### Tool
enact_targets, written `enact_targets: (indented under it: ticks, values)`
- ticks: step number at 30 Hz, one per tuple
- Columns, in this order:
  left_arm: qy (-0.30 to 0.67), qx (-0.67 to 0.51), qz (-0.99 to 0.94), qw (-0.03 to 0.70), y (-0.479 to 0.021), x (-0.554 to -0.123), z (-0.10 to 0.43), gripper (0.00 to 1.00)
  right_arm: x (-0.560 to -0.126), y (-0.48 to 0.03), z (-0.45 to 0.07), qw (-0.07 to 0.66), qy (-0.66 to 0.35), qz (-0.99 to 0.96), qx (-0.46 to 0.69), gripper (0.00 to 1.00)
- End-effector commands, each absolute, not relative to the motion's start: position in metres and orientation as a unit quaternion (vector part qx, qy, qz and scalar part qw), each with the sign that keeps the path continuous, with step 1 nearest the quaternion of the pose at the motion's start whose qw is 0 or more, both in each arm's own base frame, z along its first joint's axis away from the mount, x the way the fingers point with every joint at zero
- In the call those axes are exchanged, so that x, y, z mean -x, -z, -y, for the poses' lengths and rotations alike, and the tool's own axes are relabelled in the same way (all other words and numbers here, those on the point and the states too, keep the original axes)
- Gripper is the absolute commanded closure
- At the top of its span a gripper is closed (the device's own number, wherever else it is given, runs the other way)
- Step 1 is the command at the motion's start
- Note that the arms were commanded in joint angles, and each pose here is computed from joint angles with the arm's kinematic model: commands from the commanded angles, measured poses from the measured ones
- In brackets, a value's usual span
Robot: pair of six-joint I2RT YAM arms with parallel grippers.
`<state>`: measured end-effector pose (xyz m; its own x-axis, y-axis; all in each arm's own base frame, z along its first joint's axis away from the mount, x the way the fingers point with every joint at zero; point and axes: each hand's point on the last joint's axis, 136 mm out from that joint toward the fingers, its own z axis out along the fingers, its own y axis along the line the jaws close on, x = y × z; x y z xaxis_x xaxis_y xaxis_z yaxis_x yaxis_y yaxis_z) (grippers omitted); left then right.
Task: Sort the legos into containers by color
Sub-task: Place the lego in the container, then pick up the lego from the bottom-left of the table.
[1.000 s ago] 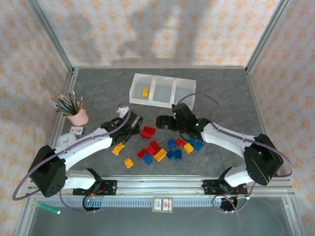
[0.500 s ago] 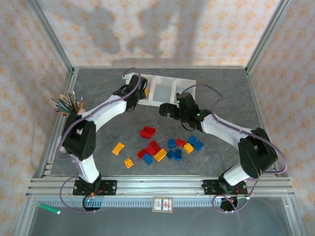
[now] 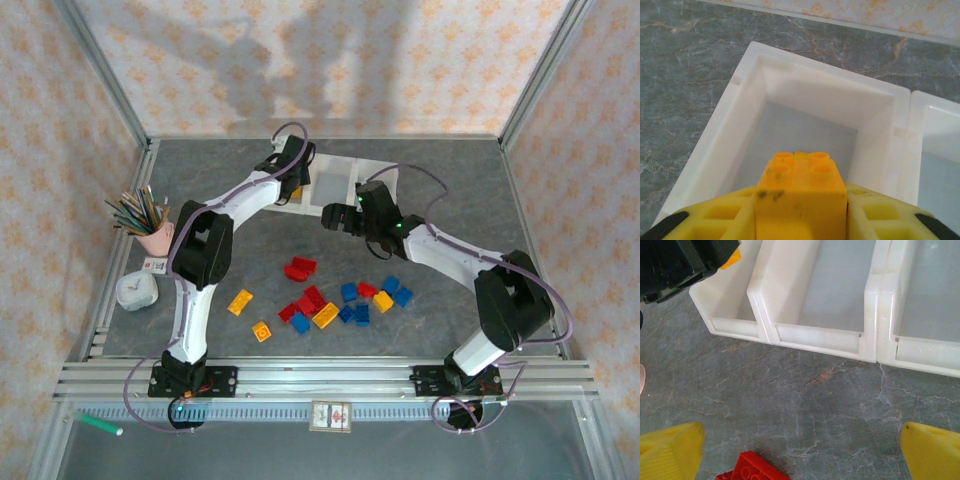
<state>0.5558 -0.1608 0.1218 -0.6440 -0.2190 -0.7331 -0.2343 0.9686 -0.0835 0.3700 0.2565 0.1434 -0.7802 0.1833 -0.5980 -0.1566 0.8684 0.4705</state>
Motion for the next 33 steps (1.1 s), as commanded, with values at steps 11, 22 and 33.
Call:
enact_targets:
  ticks: [11, 22, 33]
  values:
    - [0.018, 0.109, -0.909, 0.402, -0.166, -0.534, 0.157, 0.45, -0.372, -0.171, -0.264, 0.347, -0.269, -0.898, 0.026, 0.0]
    - [0.031, 0.14, -0.924, 0.353, -0.144, -0.406, 0.113, 0.39, -0.319, -0.15, -0.288, 0.294, -0.276, -0.911, 0.084, 0.0]
    - [-0.011, 0.193, -0.937, 0.291, -0.095, -0.284, 0.075, 0.3, -0.261, -0.131, -0.309, 0.263, -0.288, -0.915, 0.109, 0.0]
